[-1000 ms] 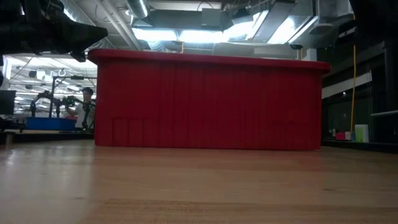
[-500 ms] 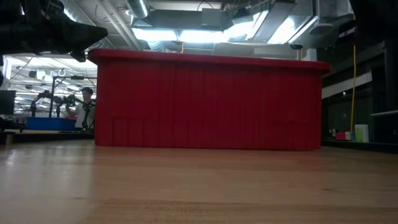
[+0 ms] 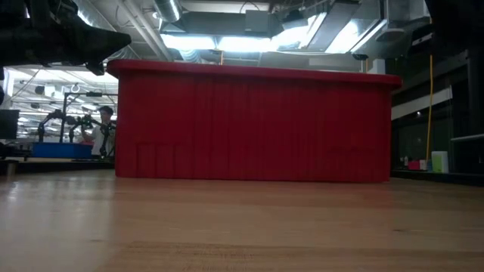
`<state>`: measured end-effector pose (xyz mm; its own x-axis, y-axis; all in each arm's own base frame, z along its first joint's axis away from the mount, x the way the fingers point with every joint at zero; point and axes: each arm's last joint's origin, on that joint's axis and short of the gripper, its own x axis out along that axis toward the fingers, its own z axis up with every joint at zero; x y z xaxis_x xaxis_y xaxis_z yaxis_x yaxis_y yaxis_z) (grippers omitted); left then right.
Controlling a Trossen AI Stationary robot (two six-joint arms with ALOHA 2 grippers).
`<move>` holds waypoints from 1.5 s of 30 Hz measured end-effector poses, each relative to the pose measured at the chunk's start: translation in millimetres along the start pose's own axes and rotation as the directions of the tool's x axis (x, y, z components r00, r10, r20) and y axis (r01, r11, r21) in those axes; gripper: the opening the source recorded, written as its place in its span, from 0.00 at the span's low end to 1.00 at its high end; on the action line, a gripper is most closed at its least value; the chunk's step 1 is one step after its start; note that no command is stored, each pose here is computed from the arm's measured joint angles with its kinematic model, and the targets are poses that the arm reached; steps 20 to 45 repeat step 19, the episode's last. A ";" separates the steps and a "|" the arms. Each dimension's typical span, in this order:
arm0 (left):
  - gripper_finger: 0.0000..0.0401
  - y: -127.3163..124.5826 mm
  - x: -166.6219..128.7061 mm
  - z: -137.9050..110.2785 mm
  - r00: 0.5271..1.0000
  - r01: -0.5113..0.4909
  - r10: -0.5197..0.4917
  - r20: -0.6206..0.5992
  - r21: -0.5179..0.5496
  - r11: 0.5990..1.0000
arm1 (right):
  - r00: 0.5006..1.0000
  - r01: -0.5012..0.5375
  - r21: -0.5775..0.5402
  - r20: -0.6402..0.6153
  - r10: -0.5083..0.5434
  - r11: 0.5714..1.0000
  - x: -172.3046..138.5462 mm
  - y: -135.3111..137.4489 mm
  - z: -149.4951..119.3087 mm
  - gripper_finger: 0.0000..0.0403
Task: Pick and place slides into bin
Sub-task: Return to Home Position
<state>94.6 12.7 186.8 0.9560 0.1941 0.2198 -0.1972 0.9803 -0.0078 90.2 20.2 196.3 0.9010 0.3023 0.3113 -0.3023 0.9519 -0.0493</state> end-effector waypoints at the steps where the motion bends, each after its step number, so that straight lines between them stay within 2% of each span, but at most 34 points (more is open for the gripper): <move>1: 0.02 0.0 0.0 0.0 1.000 0.000 0.000 0.000 0.000 1.000 | 1.000 0.000 0.001 0.000 0.000 1.000 0.0 0.0 0.0 0.11; 45: 0.01 0.0 0.0 0.0 1.000 0.000 0.000 0.000 0.000 1.000 | 1.000 0.000 0.000 0.000 0.000 1.000 0.0 0.0 0.0 0.11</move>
